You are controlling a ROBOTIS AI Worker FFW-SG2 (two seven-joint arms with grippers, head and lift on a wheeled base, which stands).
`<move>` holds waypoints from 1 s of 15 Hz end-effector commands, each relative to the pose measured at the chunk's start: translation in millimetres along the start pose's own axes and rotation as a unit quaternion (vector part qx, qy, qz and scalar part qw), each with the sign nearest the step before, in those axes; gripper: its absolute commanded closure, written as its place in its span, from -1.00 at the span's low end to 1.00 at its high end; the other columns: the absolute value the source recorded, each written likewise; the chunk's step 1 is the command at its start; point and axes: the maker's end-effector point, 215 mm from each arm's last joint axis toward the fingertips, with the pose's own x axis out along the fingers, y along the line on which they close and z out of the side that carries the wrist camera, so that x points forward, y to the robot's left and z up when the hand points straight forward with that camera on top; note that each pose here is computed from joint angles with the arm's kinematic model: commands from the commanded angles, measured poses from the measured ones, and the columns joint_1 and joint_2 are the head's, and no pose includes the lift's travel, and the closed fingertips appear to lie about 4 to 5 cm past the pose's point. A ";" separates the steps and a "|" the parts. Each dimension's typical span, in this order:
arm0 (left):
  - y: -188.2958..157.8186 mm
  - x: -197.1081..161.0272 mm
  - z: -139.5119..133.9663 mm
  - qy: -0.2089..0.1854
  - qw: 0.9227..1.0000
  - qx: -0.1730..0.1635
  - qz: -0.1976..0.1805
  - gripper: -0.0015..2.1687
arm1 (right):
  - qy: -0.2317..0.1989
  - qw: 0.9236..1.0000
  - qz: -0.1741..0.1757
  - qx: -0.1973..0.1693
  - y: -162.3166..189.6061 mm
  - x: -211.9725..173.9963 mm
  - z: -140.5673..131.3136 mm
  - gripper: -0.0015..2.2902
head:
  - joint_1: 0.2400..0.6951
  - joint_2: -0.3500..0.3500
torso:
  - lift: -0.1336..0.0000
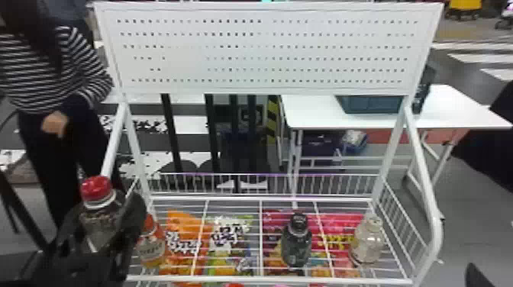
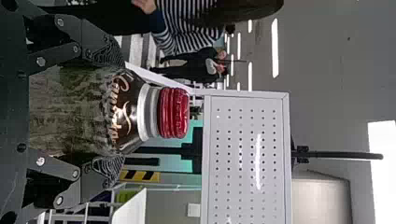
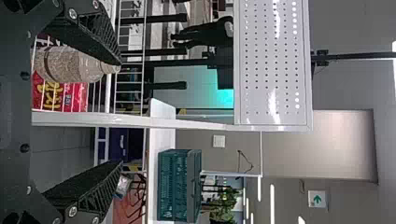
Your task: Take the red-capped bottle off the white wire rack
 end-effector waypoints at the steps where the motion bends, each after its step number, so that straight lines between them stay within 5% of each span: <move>1: 11.4 -3.5 -4.8 0.003 1.000 0.007 0.004 0.71 | 0.011 1.000 0.004 -0.003 1.8 3.7 -3.8 -0.87 | 0.14 0.00 | 1.00; 15: 8.3 -7.3 -8.1 0.005 1.000 0.001 0.004 0.71 | 0.029 1.000 0.006 -0.006 4.4 13.8 -3.7 -0.87 | 0.14 0.00 | 1.00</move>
